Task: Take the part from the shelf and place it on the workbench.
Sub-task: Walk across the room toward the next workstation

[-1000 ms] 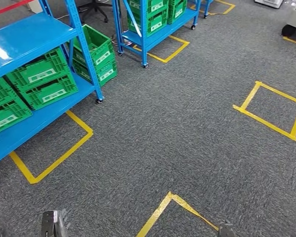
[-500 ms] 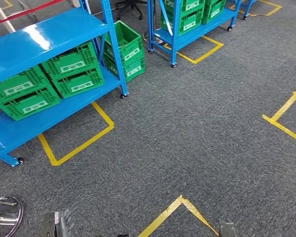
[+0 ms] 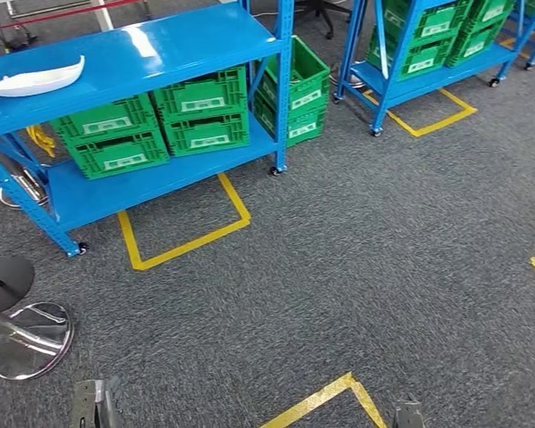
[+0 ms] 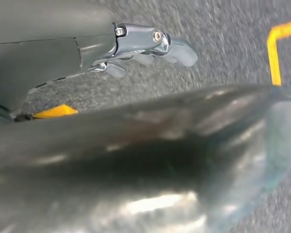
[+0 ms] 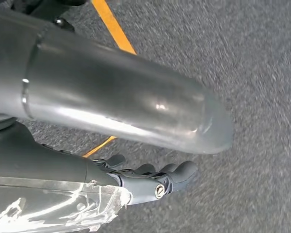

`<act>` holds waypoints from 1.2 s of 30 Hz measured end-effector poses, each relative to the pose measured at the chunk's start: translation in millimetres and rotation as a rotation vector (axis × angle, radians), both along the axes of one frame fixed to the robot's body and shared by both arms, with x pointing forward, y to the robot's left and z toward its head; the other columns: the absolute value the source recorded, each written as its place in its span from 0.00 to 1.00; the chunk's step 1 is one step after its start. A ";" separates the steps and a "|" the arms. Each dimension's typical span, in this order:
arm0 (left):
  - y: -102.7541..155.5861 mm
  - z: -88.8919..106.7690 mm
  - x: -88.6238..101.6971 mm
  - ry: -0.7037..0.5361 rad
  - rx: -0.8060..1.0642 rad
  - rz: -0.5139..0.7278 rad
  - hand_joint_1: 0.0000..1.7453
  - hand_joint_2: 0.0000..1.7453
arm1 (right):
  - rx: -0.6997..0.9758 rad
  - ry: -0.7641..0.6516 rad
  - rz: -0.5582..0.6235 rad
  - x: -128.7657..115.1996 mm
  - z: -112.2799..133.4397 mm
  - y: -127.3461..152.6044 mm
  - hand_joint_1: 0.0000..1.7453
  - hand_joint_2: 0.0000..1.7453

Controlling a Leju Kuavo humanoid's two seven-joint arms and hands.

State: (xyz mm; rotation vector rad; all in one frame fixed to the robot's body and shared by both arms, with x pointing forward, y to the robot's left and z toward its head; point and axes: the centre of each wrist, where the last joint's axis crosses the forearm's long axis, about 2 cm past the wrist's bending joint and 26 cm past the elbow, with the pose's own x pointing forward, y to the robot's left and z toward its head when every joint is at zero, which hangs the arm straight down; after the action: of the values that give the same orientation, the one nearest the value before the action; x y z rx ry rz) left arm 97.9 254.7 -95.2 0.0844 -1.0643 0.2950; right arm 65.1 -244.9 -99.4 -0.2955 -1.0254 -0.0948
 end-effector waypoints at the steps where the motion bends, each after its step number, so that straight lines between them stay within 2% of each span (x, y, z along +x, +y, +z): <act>1: 0.1 -0.2 -0.7 0.001 -0.001 0.001 0.00 0.00 | -0.001 0.001 0.000 -0.3 -0.1 -0.1 0.00 0.00; 9: 1.3 -1.1 -4.6 0.006 0.002 0.001 0.00 0.00 | -0.005 -0.005 -0.011 3.4 0.7 0.6 0.00 0.00; 36: -0.4 0.2 0.5 -0.008 0.005 0.000 0.00 0.00 | -0.009 -0.009 -0.031 5.3 1.2 -0.4 0.00 0.00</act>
State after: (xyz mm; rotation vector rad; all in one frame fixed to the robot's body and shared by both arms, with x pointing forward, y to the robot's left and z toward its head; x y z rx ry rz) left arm 98.3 254.3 -95.1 0.0879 -1.0731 0.2925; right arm 70.4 -245.3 -98.2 -0.3193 -1.0303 -0.1203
